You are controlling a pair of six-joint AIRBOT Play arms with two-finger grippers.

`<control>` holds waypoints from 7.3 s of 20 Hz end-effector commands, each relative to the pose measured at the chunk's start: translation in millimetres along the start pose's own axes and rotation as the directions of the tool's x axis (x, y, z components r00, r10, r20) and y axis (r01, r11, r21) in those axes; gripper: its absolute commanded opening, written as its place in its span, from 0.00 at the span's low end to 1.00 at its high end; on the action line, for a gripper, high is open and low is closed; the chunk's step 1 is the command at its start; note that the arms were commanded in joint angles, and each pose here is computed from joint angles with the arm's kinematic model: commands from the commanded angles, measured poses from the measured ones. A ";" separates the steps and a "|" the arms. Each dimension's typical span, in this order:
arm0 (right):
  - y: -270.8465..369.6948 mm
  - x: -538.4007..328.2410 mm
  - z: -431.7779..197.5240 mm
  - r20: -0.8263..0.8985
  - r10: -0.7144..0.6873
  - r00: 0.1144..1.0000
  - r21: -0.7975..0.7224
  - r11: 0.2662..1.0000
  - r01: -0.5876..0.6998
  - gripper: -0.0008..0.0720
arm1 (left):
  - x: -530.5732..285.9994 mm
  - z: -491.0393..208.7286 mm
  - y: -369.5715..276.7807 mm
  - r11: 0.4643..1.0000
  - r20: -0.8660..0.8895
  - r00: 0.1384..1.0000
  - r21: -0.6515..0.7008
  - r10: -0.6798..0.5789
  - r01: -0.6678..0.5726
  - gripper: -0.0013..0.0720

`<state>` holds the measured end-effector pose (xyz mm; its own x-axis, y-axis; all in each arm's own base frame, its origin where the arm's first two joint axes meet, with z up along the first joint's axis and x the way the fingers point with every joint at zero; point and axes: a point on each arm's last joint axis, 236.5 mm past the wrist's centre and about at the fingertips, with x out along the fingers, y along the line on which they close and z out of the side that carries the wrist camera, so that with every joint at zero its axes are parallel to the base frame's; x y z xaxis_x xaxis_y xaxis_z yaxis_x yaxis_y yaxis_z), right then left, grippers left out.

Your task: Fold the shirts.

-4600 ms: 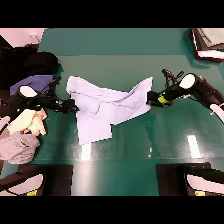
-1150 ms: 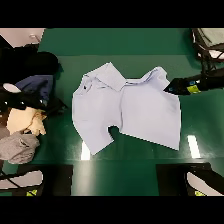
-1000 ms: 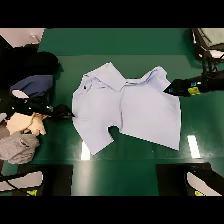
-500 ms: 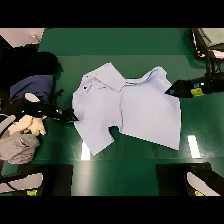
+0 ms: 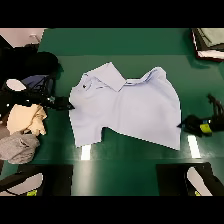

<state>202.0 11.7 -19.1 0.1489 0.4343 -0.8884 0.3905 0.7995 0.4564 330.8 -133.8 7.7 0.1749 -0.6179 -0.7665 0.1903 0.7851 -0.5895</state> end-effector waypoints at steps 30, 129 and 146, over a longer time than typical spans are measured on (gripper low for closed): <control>71.9 -65.4 57.8 0.311 0.184 0.933 -0.165 0.977 -0.137 0.02 | -95.2 80.0 -47.0 0.996 0.221 0.975 0.087 -0.025 0.006 0.05; 134.4 29.3 61.3 -0.164 -0.046 0.985 -0.427 0.904 -0.028 0.46 | -51.2 -151.8 124.6 0.778 -0.216 0.838 -0.311 0.501 -0.546 0.64; 123.2 21.2 56.1 -0.198 -0.056 0.979 -0.408 0.912 -0.031 0.46 | -29.0 -166.1 127.0 0.787 -0.327 0.845 -0.329 0.424 -0.522 0.05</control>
<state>310.2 102.5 14.0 -0.0365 0.4610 -0.8866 -0.0291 0.8864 0.4621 190.6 -8.0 -88.0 -0.0794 -0.1707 -0.9821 -0.2578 0.9552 -0.1451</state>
